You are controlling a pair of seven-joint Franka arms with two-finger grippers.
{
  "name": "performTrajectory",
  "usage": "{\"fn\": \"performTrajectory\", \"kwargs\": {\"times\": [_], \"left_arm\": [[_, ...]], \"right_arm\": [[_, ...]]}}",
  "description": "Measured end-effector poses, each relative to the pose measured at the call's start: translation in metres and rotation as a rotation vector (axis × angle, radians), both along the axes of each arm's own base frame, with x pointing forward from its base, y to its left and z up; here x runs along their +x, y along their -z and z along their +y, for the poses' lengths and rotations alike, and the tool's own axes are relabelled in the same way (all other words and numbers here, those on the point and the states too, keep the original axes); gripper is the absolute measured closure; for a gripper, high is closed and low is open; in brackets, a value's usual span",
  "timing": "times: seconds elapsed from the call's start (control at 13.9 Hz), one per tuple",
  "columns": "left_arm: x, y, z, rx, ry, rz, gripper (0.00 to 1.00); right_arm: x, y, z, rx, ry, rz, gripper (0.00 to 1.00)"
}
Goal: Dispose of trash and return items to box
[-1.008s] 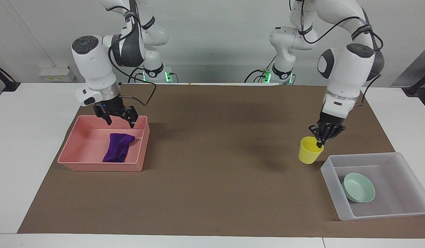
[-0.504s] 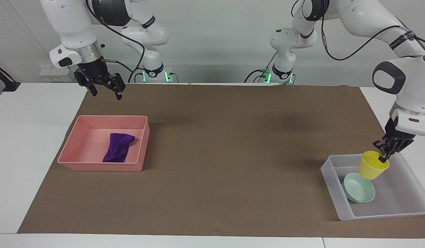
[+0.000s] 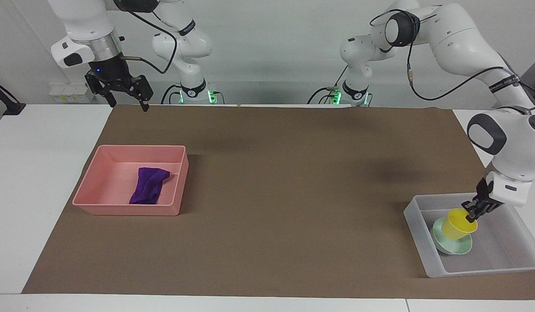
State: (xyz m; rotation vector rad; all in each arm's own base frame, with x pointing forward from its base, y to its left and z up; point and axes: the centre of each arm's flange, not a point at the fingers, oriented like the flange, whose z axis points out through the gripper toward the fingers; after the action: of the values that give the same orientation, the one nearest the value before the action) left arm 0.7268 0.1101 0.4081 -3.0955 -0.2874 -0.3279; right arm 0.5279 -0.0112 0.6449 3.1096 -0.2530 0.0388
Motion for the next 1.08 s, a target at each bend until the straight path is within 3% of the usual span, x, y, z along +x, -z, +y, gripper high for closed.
{"fn": "performTrajectory", "kwargs": {"times": [0.29,0.58,0.86,0.94,1.08], "left_arm": [[0.008,0.019,0.001,-0.018,-0.01,-0.038,0.98],[0.01,0.014,-0.004,-0.018,0.02,-0.046,0.55],[-0.005,-0.052,-0.025,-0.004,0.112,-0.099,0.07],[-0.017,-0.07,-0.036,-0.004,0.137,-0.097,0.0],[-0.046,-0.095,-0.076,-0.015,0.201,-0.057,0.0]], "right_arm": [[-0.001,0.003,-0.001,0.0,0.001,0.013,0.0],[-0.002,0.003,-0.002,-0.001,-0.029,0.017,0.0],[-0.004,0.004,-0.004,0.0,-0.033,0.035,0.0],[-0.004,0.004,-0.004,0.0,-0.033,0.035,0.0],[-0.004,0.004,-0.004,0.0,-0.033,0.035,0.0]]}}
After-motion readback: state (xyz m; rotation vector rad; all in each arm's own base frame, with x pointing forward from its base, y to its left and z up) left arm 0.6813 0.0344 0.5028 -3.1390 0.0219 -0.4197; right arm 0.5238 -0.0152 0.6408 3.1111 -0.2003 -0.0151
